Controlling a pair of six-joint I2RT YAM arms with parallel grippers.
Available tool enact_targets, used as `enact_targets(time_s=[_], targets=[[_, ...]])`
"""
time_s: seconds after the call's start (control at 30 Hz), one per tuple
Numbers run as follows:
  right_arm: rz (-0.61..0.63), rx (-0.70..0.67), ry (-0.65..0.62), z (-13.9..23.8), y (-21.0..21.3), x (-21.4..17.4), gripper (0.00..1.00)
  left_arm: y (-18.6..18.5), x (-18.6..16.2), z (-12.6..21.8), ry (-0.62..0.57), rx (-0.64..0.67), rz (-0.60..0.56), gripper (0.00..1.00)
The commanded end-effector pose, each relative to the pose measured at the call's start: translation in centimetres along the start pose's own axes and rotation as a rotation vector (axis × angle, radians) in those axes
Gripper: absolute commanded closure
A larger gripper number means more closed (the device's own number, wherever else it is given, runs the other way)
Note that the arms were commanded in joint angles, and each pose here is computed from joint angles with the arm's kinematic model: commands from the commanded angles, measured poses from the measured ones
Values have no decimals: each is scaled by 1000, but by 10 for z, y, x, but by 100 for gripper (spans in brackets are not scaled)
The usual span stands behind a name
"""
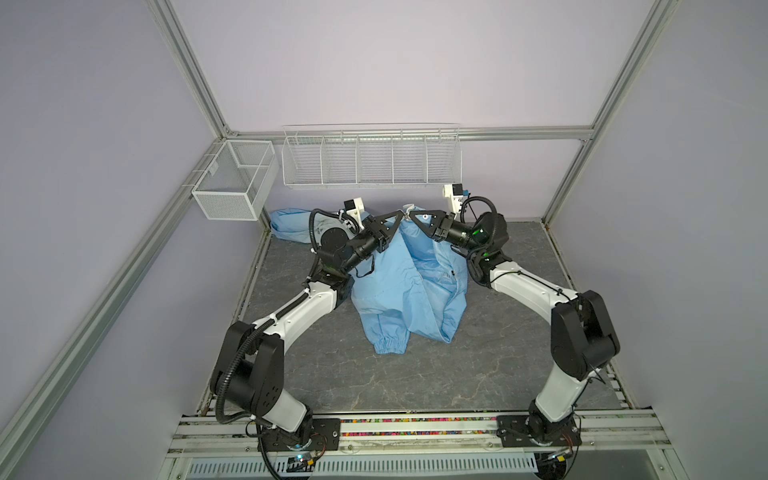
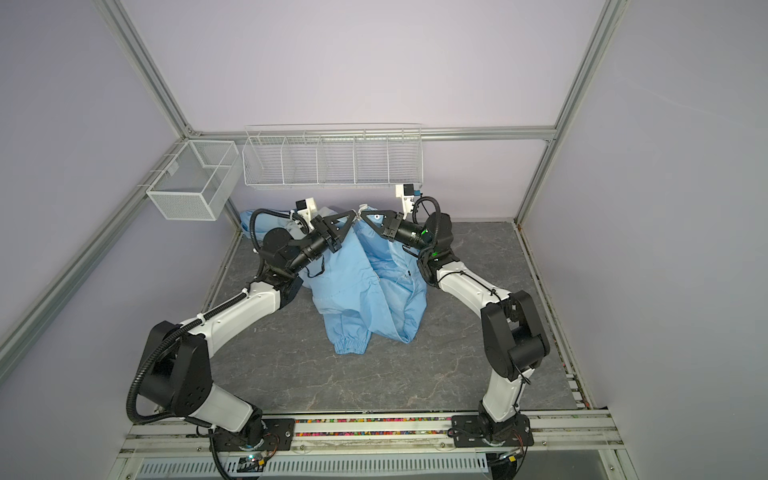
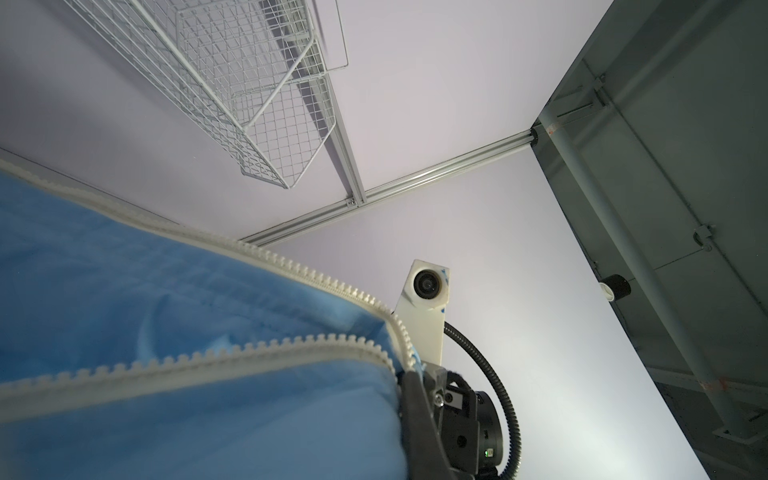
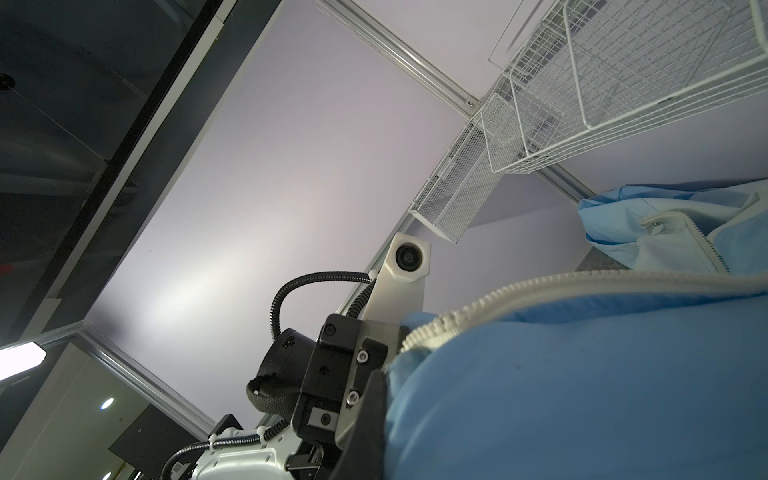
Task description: Zip up the jacket
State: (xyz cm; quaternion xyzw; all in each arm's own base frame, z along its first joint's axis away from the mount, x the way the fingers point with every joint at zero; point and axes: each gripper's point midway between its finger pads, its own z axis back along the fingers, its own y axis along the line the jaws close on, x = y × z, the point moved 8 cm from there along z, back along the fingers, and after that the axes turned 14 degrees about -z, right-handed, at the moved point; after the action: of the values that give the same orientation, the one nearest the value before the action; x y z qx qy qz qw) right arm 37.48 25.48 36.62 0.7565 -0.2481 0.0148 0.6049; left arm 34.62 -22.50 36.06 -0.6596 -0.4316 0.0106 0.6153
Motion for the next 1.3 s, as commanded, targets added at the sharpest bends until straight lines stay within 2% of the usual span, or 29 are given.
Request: enact_targets(time_s=[0.0,0.4,0.87,1.27], targets=[[79,66,-82,2,21,14,93,-13,-6,-5,82,-81,12,100],[61,31,-109,1,7,17,93,-19,-5,-8,96,-150,35,100],[42,132,-127,-6,31,28,93,0,-16,-5,149,-53,43,100],[-14,123,-134,-10,32,33,93,-1,-20,-3,188,-33,31,100]])
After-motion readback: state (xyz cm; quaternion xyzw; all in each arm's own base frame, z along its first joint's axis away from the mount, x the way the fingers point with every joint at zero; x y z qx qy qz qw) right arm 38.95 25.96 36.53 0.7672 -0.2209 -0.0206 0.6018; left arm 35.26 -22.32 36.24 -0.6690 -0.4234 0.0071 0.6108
